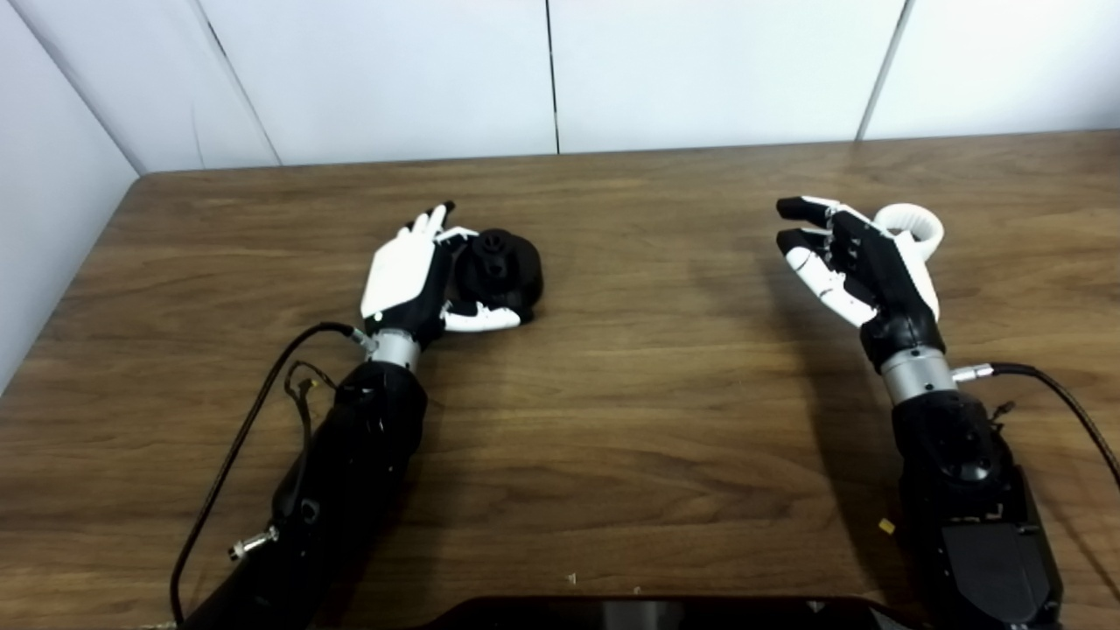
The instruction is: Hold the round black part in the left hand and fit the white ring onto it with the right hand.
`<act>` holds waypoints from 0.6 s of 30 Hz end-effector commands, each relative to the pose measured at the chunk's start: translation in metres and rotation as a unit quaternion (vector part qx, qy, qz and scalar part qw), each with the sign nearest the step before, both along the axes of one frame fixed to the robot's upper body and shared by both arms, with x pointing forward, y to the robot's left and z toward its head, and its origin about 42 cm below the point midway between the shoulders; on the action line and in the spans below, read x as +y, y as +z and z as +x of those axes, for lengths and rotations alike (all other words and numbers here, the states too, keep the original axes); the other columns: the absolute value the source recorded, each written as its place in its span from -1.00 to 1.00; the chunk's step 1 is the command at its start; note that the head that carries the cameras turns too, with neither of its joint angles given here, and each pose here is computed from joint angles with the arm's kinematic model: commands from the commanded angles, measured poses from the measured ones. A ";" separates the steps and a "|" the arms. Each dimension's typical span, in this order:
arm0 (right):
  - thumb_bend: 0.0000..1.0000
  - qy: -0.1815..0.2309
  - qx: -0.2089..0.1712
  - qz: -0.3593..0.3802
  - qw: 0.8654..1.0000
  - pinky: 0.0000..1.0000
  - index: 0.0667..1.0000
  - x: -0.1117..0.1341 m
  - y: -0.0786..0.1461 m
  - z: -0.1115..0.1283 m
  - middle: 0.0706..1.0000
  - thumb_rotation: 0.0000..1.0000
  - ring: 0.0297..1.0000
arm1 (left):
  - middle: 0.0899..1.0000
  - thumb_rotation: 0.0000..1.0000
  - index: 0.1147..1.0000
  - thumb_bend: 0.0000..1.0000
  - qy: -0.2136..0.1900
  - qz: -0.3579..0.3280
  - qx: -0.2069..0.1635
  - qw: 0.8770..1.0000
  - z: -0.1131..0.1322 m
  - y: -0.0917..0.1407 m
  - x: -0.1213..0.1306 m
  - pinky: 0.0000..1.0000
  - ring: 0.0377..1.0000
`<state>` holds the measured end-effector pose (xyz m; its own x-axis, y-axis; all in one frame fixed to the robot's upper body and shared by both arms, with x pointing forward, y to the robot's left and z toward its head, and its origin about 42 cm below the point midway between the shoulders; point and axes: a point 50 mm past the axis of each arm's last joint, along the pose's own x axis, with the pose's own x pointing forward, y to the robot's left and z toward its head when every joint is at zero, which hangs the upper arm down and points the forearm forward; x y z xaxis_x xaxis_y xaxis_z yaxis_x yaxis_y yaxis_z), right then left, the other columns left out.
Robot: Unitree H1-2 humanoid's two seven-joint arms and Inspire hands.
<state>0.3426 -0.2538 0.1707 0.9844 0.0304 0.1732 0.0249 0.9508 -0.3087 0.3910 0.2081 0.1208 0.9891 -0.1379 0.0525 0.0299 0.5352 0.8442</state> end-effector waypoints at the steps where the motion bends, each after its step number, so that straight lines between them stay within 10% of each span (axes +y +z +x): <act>1: 0.05 0.010 -0.055 -0.005 0.998 0.42 0.42 0.003 0.028 0.009 0.54 0.06 0.43 | 1.00 -0.18 0.24 0.91 -0.032 0.005 0.018 0.999 -0.007 -0.006 -0.011 1.00 1.00; 18: 0.02 0.008 -0.062 -0.005 0.998 0.45 0.41 0.002 0.034 0.008 0.53 0.02 0.44 | 1.00 -0.20 0.25 1.00 -0.136 -0.023 0.013 0.990 -0.037 -0.010 -0.050 1.00 1.00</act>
